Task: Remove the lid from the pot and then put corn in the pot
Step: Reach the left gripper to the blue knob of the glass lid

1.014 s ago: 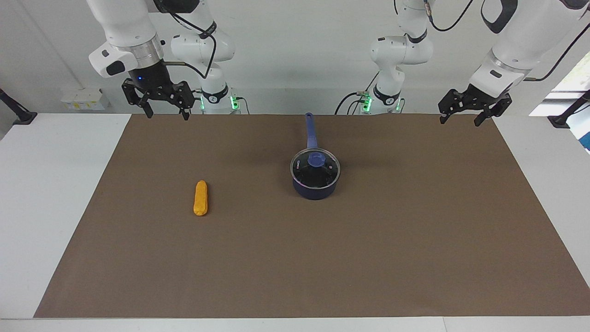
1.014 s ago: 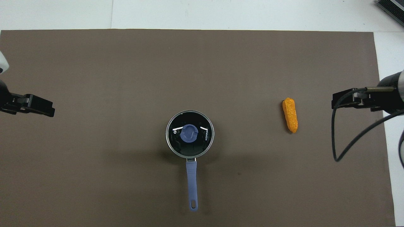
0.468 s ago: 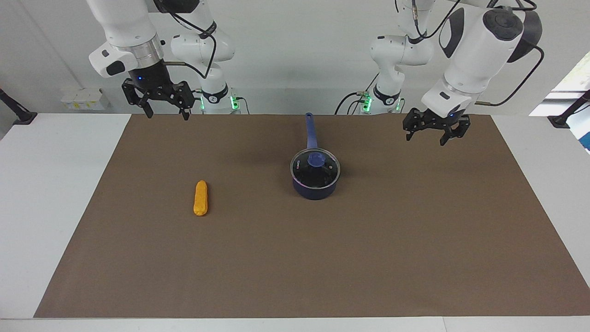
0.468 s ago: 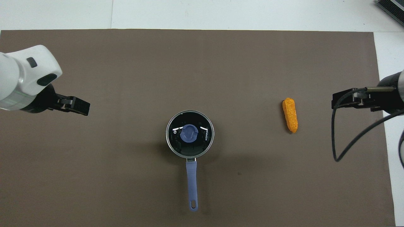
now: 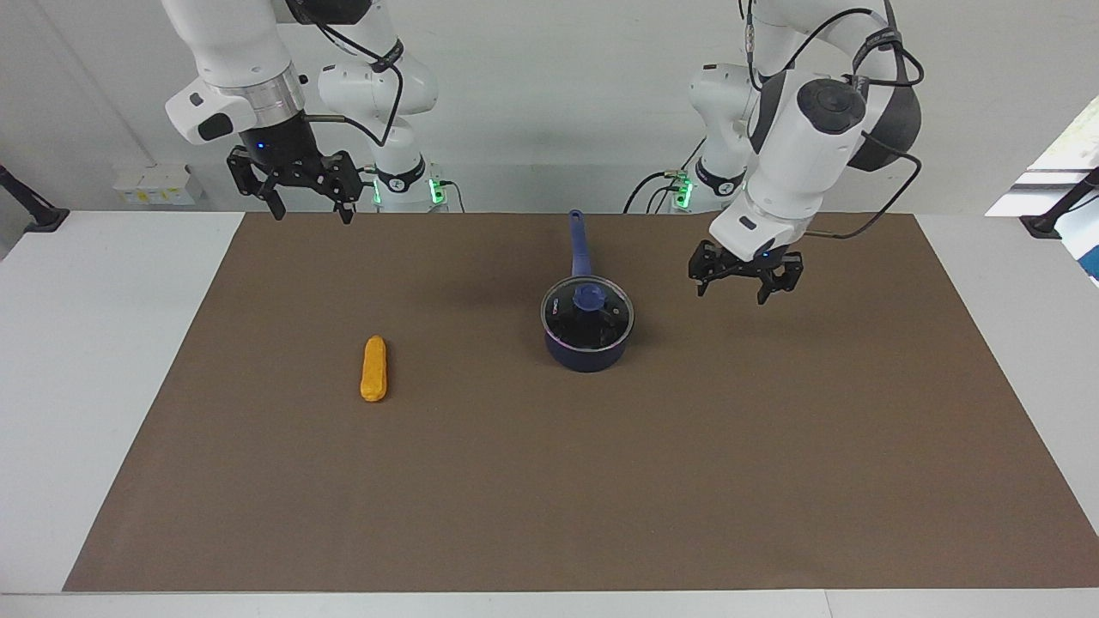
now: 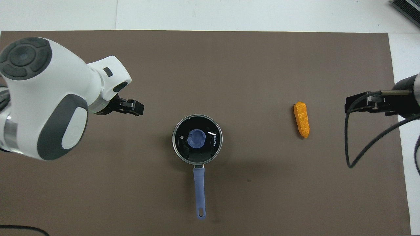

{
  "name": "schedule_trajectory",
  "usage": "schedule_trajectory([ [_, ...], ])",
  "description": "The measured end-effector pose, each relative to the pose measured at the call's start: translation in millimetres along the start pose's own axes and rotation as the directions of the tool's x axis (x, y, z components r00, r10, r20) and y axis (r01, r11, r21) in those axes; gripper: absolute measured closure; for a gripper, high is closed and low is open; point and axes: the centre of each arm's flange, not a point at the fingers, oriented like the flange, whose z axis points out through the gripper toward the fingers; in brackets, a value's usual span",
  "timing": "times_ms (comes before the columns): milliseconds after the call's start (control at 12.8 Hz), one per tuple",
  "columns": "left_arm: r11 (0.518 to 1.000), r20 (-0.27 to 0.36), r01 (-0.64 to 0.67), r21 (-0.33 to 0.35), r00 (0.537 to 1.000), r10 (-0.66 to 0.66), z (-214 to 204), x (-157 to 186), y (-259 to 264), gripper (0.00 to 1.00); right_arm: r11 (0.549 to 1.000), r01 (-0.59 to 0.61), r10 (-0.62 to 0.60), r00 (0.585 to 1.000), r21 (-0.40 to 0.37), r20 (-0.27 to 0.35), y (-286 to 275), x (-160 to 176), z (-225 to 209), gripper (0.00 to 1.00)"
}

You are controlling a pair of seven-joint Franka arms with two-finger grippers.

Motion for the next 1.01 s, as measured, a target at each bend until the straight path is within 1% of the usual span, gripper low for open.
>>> schedule_trajectory([
  [234, 0.999, -0.016, 0.042, -0.005, 0.999, -0.042, 35, 5, 57, 0.00, 1.000, 0.000, 0.000, 1.000, 0.000, 0.000, 0, 0, 0, 0.00],
  [390, 0.998, -0.023, 0.063, -0.009, 0.998, -0.063, 46, 3, 86, 0.00, 1.000, 0.000, 0.000, 1.000, 0.000, 0.000, 0, 0, 0, 0.00],
  [624, 0.994, -0.027, 0.111, -0.015, 0.993, -0.112, 57, -13, 144, 0.00, 1.000, 0.000, 0.000, 1.000, 0.000, 0.000, 0, 0, 0, 0.00],
  [780, 0.992, -0.023, 0.123, -0.014, 0.992, -0.123, 69, -25, 177, 0.00, 1.000, 0.000, 0.001, 1.000, 0.004, -0.024, 0, 3, 0, 0.00],
  [858, 0.992, -0.016, 0.122, -0.010, 0.992, -0.122, 76, -29, 186, 0.00, 1.000, 0.000, 0.001, 0.999, 0.007, -0.044, -1, 6, 1, 0.00],
  [1014, 0.992, -0.014, 0.123, -0.007, 0.992, -0.124, 92, -32, 186, 0.00, 1.000, 0.000, 0.000, 0.998, 0.010, -0.058, -2, 10, 11, 0.00],
])
